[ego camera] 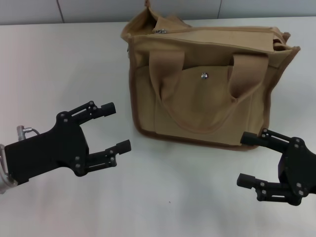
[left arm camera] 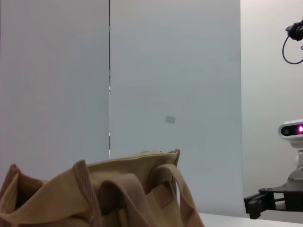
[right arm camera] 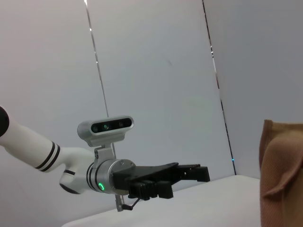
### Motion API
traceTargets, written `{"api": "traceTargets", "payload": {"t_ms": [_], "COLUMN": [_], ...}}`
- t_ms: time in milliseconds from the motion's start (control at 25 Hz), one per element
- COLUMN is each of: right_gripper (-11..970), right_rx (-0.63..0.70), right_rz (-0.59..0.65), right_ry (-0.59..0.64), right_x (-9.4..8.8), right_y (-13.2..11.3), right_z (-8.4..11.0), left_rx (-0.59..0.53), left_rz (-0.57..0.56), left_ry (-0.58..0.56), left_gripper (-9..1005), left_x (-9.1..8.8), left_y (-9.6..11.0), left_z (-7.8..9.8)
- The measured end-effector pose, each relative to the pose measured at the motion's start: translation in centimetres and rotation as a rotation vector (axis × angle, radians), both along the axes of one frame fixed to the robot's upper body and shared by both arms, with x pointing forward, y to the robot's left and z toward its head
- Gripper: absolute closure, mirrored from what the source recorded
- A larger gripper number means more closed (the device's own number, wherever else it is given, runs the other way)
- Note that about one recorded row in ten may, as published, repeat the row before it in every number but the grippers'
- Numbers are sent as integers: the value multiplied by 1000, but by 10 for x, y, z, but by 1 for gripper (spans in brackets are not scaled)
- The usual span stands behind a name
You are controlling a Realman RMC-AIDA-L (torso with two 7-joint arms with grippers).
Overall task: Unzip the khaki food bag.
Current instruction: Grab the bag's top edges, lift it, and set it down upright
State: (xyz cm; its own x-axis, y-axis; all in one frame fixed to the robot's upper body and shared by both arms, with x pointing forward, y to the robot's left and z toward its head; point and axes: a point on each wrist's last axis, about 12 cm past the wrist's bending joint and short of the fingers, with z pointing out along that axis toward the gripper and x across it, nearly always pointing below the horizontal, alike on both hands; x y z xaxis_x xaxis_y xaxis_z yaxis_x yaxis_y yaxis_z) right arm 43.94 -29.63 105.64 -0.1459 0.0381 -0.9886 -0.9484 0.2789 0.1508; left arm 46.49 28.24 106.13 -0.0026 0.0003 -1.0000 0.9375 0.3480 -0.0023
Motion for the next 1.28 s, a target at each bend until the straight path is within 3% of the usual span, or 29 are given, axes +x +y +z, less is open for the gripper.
{"api": "traceTargets", "payload": {"t_ms": [320,440,640,1080,1280], "right_gripper": [107,106,106,107,107], "right_rx": [14,20,23,25,27], "right_rz": [-48,-102,-143,-143,-137], "right_ry": [-6,-23,-33,-36,-41], "right_x": [-6,-11,-16,-15,-13], "right_y": [-8,-16,-24,-23,-21], "right_z": [0,1,1,1,2], "left_rx": [17,46,62,35,77], "left_rz": [49,153,203,219,167], "left_ry": [5,34,57,64,43], "left_gripper": [195,200,208,225,252], "left_x": [8,24,45,72,80], "left_y": [-4,-10,-27,-56,-69], "left_z": [-3,-11,-18,-15,-13]}}
